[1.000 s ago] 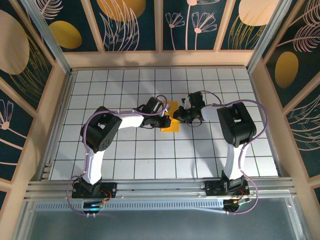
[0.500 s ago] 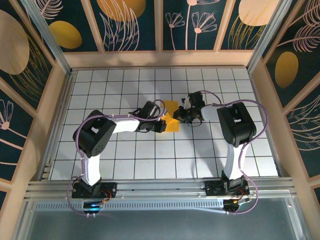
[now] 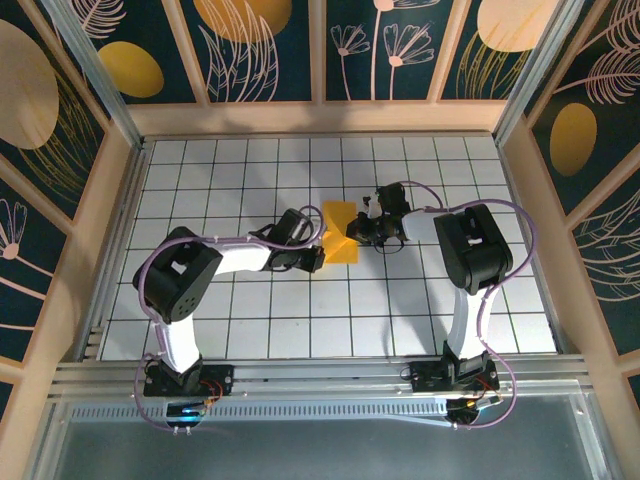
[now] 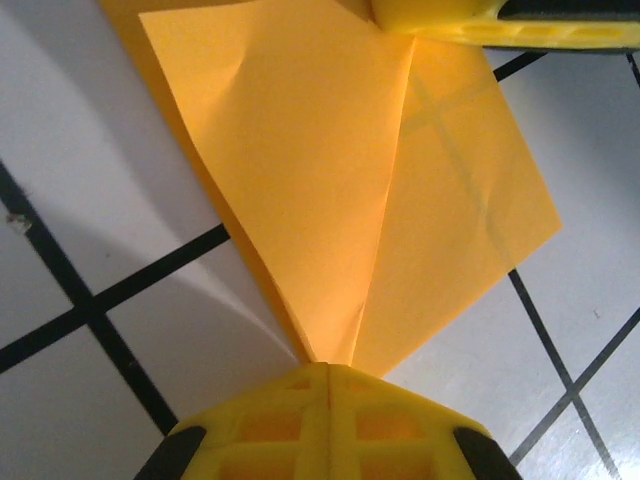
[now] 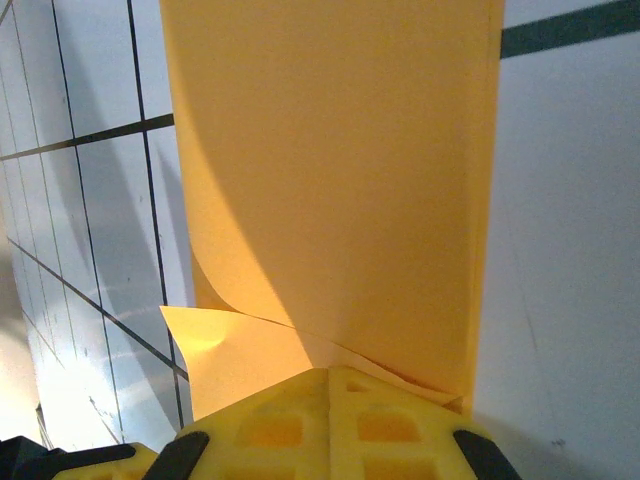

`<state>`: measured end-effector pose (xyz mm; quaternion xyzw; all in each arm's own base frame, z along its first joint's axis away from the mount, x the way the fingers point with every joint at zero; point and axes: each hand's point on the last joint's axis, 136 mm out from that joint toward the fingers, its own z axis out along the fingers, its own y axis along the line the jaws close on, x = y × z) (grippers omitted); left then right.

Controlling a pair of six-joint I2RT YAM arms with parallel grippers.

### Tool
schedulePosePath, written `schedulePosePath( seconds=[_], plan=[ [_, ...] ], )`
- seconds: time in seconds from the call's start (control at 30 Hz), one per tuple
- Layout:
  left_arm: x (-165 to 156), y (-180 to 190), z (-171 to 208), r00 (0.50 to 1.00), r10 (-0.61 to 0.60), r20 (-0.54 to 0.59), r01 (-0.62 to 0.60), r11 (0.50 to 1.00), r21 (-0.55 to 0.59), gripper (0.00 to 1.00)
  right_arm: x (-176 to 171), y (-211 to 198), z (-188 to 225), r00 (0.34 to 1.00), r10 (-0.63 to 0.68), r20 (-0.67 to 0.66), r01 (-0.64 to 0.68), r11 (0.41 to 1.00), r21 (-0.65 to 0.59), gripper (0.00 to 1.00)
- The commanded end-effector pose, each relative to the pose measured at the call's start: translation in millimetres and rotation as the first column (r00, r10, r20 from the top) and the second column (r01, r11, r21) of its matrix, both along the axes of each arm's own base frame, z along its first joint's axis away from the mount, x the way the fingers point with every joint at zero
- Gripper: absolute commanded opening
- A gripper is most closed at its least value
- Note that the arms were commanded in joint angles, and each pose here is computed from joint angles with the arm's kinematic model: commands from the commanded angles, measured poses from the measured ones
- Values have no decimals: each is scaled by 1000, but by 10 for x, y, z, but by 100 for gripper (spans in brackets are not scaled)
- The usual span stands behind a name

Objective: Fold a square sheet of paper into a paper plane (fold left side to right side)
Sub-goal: Fold the triangle a second time at the center of the table.

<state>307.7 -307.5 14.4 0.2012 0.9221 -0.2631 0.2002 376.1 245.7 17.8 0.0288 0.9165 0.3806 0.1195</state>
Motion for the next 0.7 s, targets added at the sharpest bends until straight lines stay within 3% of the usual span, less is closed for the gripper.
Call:
schedulePosePath(
  seconds=[0.0, 0.2, 0.4, 0.67],
  plan=[
    [-185, 186, -149, 999, -7, -44, 10, 997, 77, 1, -131, -227, -351, 996, -34, -87, 23, 991, -128, 0],
    [-143, 136, 70, 1000, 28, -14, -28, 1000, -4, 7, 5, -96, -23, 1000, -12, -18, 11, 998, -58, 0],
    [108, 156, 548, 991, 133, 35, -126, 980, -157, 23, 222, -114, 478, 991, -38, 132, 43, 999, -31, 27],
    [387, 262, 963, 962, 263, 78, -226, 921, -317, 43, 298, -434, 791, 965, -105, 240, 111, 994, -11, 60]
  ],
)
